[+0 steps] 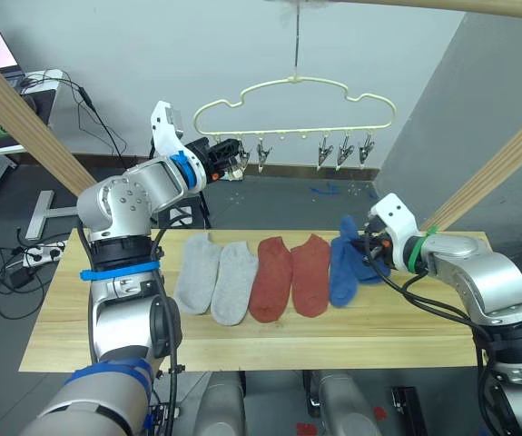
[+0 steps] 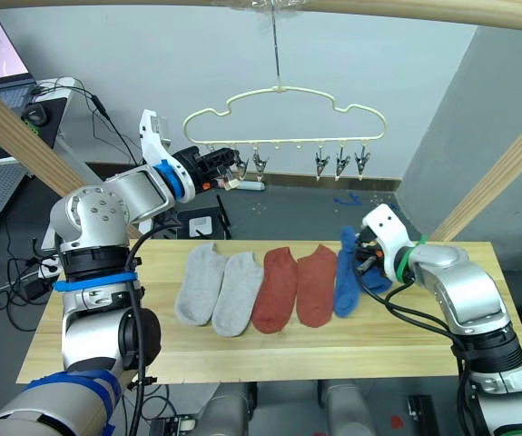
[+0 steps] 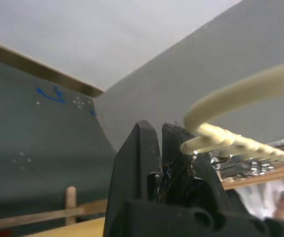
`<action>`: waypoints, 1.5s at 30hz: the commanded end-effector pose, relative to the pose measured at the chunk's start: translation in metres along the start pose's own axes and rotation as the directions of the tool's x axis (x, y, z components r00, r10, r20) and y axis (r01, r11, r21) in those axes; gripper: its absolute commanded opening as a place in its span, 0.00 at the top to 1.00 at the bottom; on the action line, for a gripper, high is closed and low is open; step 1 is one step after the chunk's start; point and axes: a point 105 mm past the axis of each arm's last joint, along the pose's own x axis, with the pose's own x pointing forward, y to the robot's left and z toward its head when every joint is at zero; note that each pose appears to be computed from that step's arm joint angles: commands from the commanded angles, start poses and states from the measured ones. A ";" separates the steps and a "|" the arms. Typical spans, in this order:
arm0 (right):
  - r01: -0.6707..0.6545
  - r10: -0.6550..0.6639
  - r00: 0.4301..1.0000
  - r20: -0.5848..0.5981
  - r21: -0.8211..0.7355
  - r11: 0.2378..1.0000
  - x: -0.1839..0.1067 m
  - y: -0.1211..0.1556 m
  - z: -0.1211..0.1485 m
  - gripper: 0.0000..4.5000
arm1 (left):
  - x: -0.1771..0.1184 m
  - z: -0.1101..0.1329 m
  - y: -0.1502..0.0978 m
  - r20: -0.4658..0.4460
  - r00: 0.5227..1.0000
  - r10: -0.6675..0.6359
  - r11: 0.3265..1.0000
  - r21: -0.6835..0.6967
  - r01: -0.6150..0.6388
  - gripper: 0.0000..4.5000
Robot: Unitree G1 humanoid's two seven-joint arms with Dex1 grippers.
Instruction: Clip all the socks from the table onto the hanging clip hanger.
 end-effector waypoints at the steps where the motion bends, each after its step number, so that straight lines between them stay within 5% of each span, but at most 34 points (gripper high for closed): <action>1: -0.087 0.091 0.993 0.082 -0.048 0.995 0.008 0.026 0.030 0.99 | -0.005 0.008 -0.002 0.002 1.000 -0.019 1.000 -0.019 0.019 0.98; 7: -0.170 0.180 0.971 0.156 -0.078 0.982 0.030 0.052 0.062 0.99 | -0.006 0.010 0.000 -0.007 1.000 -0.012 1.000 -0.020 0.012 0.98; 27: -0.282 0.310 0.926 0.215 -0.153 0.947 0.080 0.088 0.104 0.99 | -0.005 0.009 -0.003 -0.010 1.000 -0.005 1.000 -0.011 0.005 0.98; 45: -0.293 0.334 0.914 0.230 -0.194 0.936 0.094 0.086 0.123 0.99 | -0.009 0.002 -0.004 -0.022 1.000 -0.006 1.000 -0.007 0.006 0.98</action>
